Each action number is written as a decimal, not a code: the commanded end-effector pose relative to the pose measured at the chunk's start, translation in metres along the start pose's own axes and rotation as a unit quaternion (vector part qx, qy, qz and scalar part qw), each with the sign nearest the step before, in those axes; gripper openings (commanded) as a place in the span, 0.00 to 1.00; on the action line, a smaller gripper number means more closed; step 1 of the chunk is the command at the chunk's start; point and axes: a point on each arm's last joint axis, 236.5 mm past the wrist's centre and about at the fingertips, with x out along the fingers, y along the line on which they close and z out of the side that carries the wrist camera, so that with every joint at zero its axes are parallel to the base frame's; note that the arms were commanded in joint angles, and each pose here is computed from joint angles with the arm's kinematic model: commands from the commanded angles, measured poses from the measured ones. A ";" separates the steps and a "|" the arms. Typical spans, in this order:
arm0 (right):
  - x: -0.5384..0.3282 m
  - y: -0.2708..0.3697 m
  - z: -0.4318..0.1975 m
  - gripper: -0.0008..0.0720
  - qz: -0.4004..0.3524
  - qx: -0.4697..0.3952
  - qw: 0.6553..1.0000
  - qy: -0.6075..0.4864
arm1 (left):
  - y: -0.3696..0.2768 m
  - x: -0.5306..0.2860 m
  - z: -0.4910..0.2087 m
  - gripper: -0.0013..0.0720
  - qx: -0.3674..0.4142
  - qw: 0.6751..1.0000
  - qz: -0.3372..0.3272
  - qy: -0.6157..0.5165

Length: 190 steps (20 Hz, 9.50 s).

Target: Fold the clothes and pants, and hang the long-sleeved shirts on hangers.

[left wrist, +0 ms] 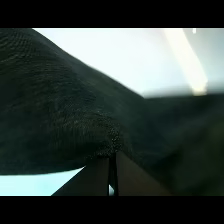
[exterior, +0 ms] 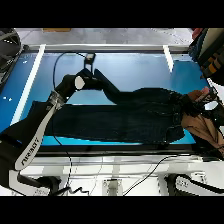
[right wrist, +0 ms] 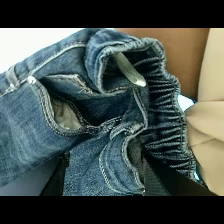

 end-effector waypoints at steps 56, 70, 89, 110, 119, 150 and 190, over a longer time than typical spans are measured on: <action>-0.003 0.002 -0.011 0.52 0.003 -0.002 1.000 0.023 | 0.235 -0.128 0.111 0.04 -0.154 0.932 0.154 -0.290; -0.031 0.094 0.040 0.45 0.078 -0.097 0.989 -0.081 | 0.370 -0.232 0.049 0.04 -0.248 0.899 0.250 -0.262; -0.030 0.091 0.041 0.45 0.071 -0.106 0.988 -0.083 | 0.472 -0.151 0.005 0.99 -0.263 0.855 0.318 -0.313; -0.028 0.083 0.034 0.45 0.054 -0.128 0.988 -0.067 | 0.428 -0.111 -0.159 0.90 -0.530 0.812 0.243 -0.011; -0.027 0.081 0.025 0.45 0.053 -0.125 0.990 -0.048 | 0.445 -0.083 -0.162 0.88 -0.534 0.802 0.265 -0.040; -0.028 0.070 0.038 0.45 0.038 -0.134 0.988 -0.067 | 0.429 -0.085 -0.051 0.05 -0.399 0.850 0.293 -0.180; 0.141 0.072 0.007 0.18 0.129 -0.187 0.961 0.156 | 0.370 -0.108 -0.166 0.05 -0.250 0.907 0.287 0.180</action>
